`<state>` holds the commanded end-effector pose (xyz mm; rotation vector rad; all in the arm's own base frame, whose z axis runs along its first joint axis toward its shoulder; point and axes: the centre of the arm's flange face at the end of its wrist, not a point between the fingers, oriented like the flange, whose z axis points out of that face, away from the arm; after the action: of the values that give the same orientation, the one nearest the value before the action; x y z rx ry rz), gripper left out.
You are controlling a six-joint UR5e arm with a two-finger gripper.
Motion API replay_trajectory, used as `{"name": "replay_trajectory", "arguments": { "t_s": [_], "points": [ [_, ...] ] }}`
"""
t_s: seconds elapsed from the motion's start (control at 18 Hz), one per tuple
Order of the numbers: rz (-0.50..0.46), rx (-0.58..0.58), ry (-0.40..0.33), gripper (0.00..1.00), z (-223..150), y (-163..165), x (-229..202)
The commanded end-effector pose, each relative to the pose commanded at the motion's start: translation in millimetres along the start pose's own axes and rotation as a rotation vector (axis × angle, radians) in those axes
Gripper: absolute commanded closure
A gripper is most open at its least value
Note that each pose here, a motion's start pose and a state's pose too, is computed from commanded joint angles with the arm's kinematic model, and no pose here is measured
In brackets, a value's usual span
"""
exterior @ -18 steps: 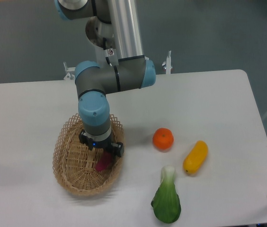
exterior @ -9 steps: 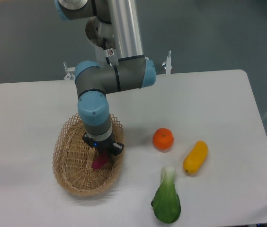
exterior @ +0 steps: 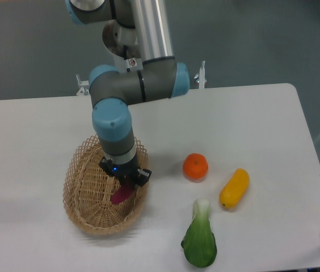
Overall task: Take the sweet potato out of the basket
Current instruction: 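Lift the held sweet potato out of the basket and carry it away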
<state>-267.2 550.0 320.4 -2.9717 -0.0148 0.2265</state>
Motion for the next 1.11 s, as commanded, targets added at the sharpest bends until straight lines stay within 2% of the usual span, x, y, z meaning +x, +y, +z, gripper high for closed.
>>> {"name": "replay_trajectory", "arguments": {
  "t_s": [0.17, 0.28, 0.56, 0.78, 1.11],
  "points": [
    [0.002, 0.020, -0.028, 0.75, -19.4, 13.4, -27.9],
    [0.022, 0.042, -0.067, 0.75, -45.4, 32.9, -57.3],
    [0.116, -0.018, -0.067, 0.75, -55.0, 106.4, -144.5],
    [0.152, 0.025, -0.051, 0.74, -72.1, 148.9, -201.0],
    [0.189, 0.001, -0.042, 0.75, -73.7, 200.1, -238.9]
  ]
}}
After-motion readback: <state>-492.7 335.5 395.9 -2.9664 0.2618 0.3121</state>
